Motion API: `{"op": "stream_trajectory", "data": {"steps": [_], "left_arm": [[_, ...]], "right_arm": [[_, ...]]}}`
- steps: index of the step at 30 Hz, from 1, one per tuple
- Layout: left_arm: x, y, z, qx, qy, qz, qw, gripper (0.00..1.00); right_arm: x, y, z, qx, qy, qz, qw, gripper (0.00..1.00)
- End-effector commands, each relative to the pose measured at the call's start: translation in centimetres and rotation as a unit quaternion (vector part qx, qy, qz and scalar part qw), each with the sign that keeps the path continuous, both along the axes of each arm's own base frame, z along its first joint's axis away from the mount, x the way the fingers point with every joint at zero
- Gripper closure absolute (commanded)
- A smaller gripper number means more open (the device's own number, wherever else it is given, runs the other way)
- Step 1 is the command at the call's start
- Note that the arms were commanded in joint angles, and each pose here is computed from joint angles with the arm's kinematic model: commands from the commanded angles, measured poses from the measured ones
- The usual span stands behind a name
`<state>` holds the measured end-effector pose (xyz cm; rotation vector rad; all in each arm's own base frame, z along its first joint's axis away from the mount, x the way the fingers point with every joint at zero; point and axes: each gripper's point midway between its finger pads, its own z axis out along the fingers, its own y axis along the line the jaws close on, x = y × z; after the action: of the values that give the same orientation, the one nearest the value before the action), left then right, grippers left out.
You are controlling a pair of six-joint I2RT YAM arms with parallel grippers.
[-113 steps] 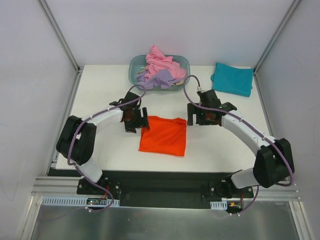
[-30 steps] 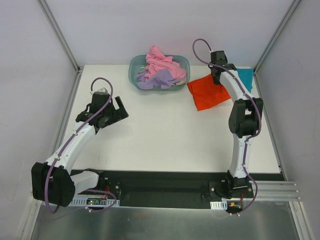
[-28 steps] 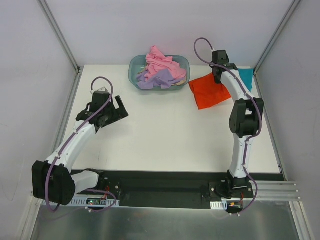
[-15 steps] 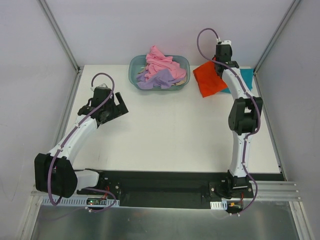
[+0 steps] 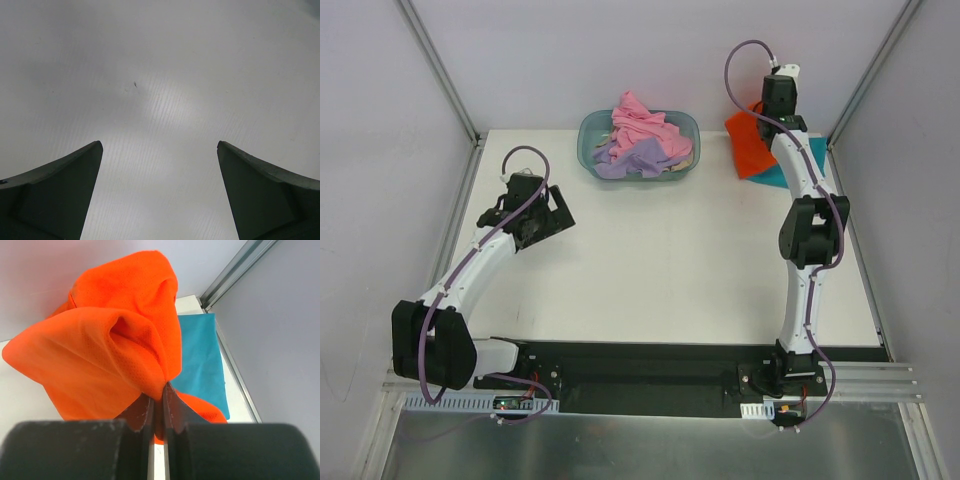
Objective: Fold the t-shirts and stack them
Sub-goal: Neatly place the folded tshirt to the corner
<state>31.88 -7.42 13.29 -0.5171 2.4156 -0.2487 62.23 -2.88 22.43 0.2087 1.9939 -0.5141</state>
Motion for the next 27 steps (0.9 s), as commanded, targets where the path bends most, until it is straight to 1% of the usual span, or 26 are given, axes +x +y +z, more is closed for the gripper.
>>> {"op": "stream_trajectory", "data": {"steps": [1, 5, 10, 14, 20, 21, 22, 23, 24, 25, 26, 27], "left_arm": [[0.7, 0.7, 1.2, 0.01, -0.014, 0.006, 1.0, 0.01], [0.6, 0.6, 1.2, 0.007, -0.013, 0.002, 1.0, 0.01], [0.5, 0.9, 0.8, 0.01, -0.009, 0.016, 1.0, 0.01], [0.9, 0.7, 0.2, 0.006, 0.004, 0.019, 1.0, 0.01], [1.4, 0.4, -0.2, 0.004, 0.013, 0.015, 1.0, 0.01], [1.5, 0.4, -0.3, 0.003, 0.014, 0.015, 1.0, 0.01], [1.6, 0.4, -0.4, 0.004, 0.016, 0.014, 1.0, 0.01], [1.6, 0.4, -0.4, 0.004, 0.017, 0.014, 1.0, 0.01], [1.7, 0.3, -0.5, 0.003, 0.018, 0.014, 1.0, 0.01], [1.7, 0.4, -0.6, 0.004, 0.02, 0.015, 1.0, 0.01], [1.9, 0.3, -0.7, 0.004, 0.023, 0.015, 1.0, 0.01], [2.0, 0.2, -0.8, 0.001, 0.024, 0.013, 1.0, 0.01]], "right_arm": [[0.1, -0.8, 5.7, 0.013, -0.075, -0.019, 0.997, 1.0], [0.0, -1.4, 6.3, 0.016, -0.085, -0.03, 0.996, 0.99], [-0.2, -2.9, 6.6, 0.008, -0.089, -0.054, 0.995, 0.99], [-0.1, -4.5, 5.8, 0.013, -0.087, -0.066, 0.994, 0.99], [0.8, -5.6, 1.8, 0.044, -0.061, -0.055, 0.996, 0.99], [1.4, -4.9, 0.6, 0.057, -0.054, -0.04, 0.996, 0.99], [1.4, -6.4, -0.2, 0.062, -0.049, -0.047, 0.996, 0.99], [1.6, -6.8, -0.8, 0.067, -0.047, -0.05, 0.995, 0.99], [2.0, -6.9, -2.4, 0.07, -0.037, -0.05, 0.996, 0.98], [2.1, -7.6, -3.0, 0.071, -0.033, -0.055, 0.995, 0.97], [2.4, -7.8, -3.4, 0.075, -0.034, -0.055, 0.995, 0.94], [2.8, -7.8, -5.0, 0.08, -0.024, -0.05, 0.995, 0.89]]}}
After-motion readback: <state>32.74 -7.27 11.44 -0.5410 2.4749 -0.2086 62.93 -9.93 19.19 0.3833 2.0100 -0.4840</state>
